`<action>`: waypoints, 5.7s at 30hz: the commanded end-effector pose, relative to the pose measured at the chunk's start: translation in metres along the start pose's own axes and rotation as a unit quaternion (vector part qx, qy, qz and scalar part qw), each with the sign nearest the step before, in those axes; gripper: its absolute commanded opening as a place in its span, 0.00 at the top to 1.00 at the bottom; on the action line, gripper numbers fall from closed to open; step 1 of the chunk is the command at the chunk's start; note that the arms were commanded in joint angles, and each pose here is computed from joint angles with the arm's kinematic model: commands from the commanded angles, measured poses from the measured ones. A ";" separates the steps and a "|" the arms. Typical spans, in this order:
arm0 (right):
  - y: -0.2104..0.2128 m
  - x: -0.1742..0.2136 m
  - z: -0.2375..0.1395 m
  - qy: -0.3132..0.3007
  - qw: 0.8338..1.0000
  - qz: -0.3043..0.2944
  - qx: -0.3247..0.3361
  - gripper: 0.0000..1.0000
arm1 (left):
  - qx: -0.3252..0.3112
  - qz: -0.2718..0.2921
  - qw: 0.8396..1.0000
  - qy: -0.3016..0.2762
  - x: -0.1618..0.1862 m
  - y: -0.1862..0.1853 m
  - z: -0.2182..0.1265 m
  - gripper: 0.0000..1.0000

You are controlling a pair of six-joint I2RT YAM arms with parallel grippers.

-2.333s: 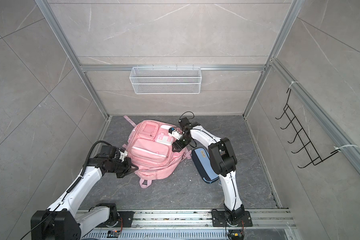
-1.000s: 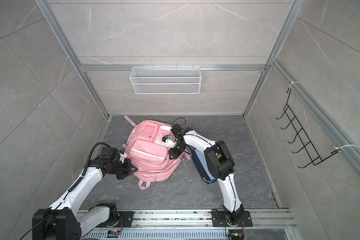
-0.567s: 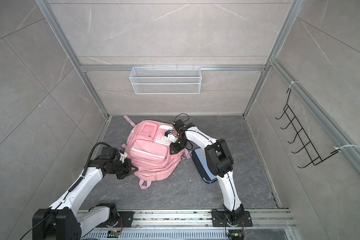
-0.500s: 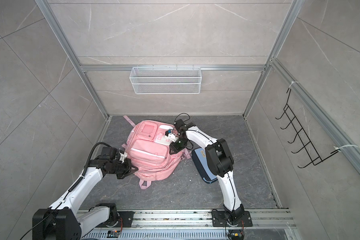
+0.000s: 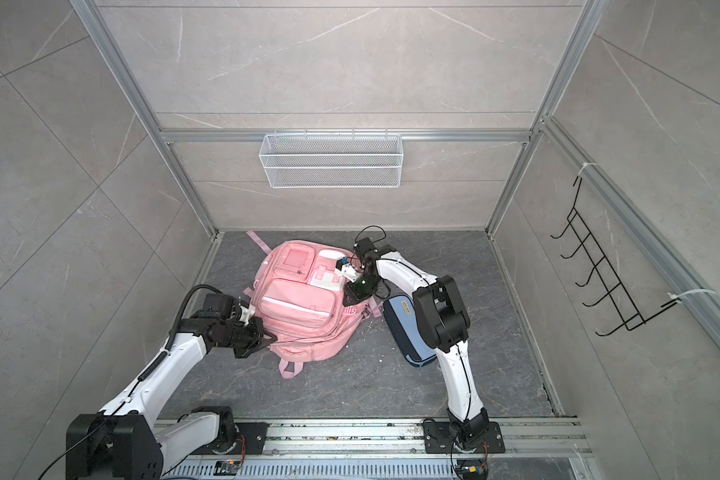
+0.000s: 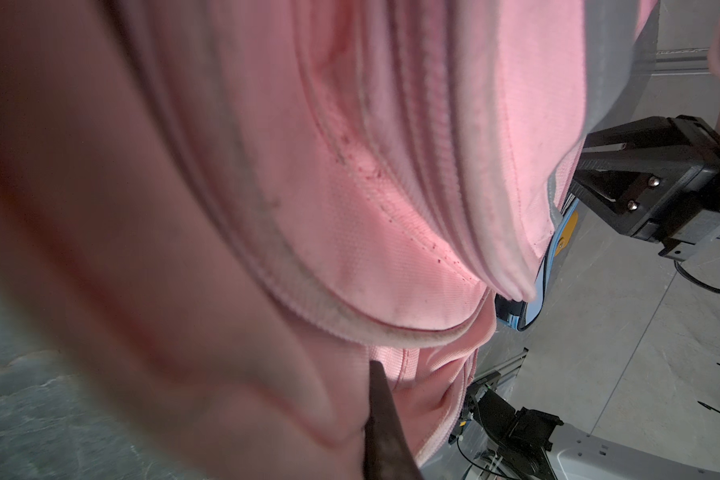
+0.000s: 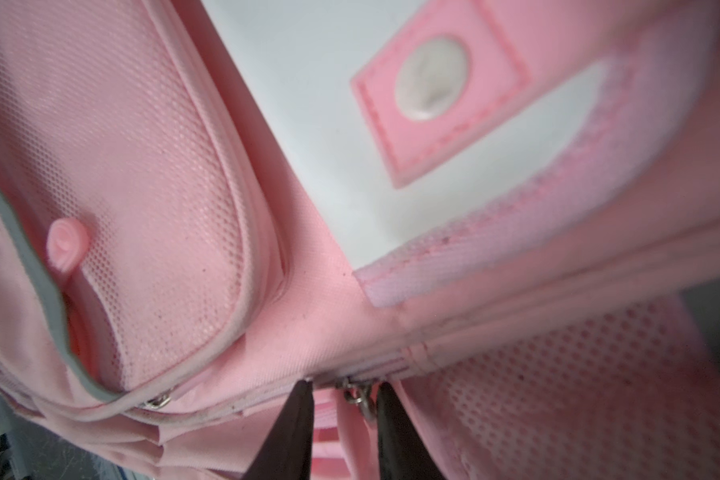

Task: Pack the student bag
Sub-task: 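Pinch the front pocket zipper pull with the right gripper, then move the left gripper up the backpack and grip its mesh pocket edge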

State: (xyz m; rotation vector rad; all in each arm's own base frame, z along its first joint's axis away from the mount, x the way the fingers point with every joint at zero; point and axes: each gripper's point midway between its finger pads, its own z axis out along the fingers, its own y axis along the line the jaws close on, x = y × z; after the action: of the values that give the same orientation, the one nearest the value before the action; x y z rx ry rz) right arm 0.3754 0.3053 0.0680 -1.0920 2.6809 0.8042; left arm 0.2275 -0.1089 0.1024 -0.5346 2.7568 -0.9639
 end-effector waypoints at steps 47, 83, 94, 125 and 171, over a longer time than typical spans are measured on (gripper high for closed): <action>0.051 0.028 0.019 0.060 0.985 -0.108 0.123 0.97 | 0.054 0.032 0.998 -0.016 -0.006 -0.020 -0.001 1.00; 0.013 0.034 -0.021 -0.082 0.987 -0.031 0.133 1.00 | 0.051 0.020 0.998 -0.014 0.004 -0.016 0.006 1.00; -0.017 0.039 -0.024 -0.035 0.979 -0.008 0.202 1.00 | -0.055 0.201 0.977 -0.045 0.040 -0.033 -0.003 0.62; -0.015 0.035 -0.037 -0.015 0.984 0.035 0.175 1.00 | -0.188 0.611 0.769 0.031 0.025 -0.088 0.062 0.33; 0.145 0.073 -0.007 -0.062 0.996 -0.045 -0.046 1.00 | -0.165 0.298 0.940 -0.034 -0.030 -0.125 0.032 1.00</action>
State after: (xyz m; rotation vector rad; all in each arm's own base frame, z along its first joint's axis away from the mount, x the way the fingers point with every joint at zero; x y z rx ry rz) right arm 0.2425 0.3272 0.0973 -1.1298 2.5255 0.7976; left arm 0.2781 -0.2086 0.1244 0.5042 2.8129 -0.3070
